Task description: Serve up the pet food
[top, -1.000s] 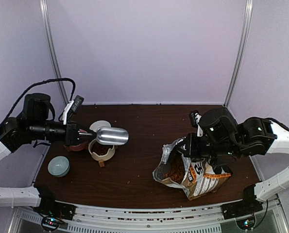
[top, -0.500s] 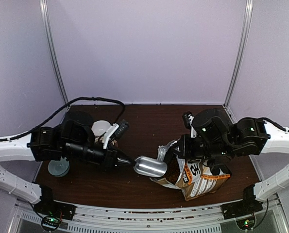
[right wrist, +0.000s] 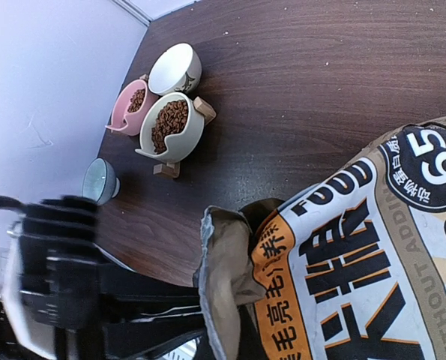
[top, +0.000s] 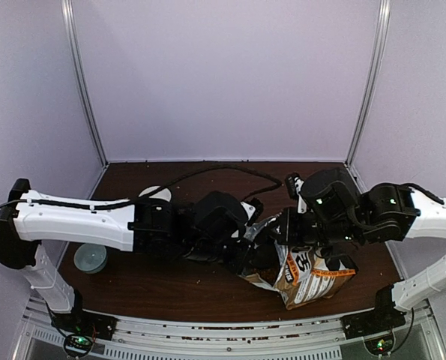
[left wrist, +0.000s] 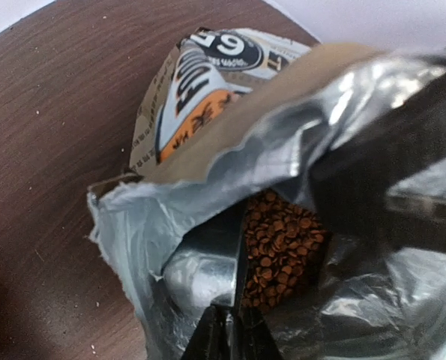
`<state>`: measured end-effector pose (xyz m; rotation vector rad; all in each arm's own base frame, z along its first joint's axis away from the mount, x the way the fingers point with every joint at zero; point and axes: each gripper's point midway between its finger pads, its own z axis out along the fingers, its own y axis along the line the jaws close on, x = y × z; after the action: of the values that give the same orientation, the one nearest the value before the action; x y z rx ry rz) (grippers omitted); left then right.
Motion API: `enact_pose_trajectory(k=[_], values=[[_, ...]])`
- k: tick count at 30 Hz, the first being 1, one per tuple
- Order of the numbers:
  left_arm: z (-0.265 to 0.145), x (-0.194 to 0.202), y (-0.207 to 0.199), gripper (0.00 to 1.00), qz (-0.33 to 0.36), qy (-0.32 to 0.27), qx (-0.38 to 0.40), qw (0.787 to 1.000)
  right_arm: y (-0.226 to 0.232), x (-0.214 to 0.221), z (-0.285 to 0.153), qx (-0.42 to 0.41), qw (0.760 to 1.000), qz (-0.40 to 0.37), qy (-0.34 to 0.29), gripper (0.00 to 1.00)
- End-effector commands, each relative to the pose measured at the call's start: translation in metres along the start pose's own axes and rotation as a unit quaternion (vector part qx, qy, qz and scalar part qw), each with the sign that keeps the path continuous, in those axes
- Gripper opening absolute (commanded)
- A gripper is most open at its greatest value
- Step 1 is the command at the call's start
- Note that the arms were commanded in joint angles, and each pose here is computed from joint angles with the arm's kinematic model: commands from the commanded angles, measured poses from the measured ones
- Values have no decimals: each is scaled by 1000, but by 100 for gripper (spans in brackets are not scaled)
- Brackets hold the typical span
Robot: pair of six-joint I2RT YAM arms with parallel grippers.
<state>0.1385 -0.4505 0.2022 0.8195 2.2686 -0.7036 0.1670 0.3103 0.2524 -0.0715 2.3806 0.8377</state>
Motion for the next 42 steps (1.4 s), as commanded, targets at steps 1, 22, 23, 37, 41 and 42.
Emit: enact_pose_trajectory(k=[1, 22, 23, 37, 41, 42], values=[[22, 15, 32, 0, 5, 23, -85, 996, 1, -13, -8, -6, 999, 10, -33, 0], [32, 35, -100, 0, -13, 58, 304, 951, -9, -17, -19, 0, 999, 20, -48, 0], [28, 34, -102, 0, -17, 57, 313, 948, -10, -17, -20, 1, 999, 20, -48, 0], [-16, 7, -63, 0, -202, 7, 350, 915, -21, -14, -22, 15, 998, 24, -50, 0], [-21, 3, -40, 0, -250, -18, 338, 907, -23, -15, -22, 17, 998, 24, -51, 0], [-23, 1, -35, 0, -261, -25, 338, 904, -23, -14, -22, 17, 998, 25, -51, 0]])
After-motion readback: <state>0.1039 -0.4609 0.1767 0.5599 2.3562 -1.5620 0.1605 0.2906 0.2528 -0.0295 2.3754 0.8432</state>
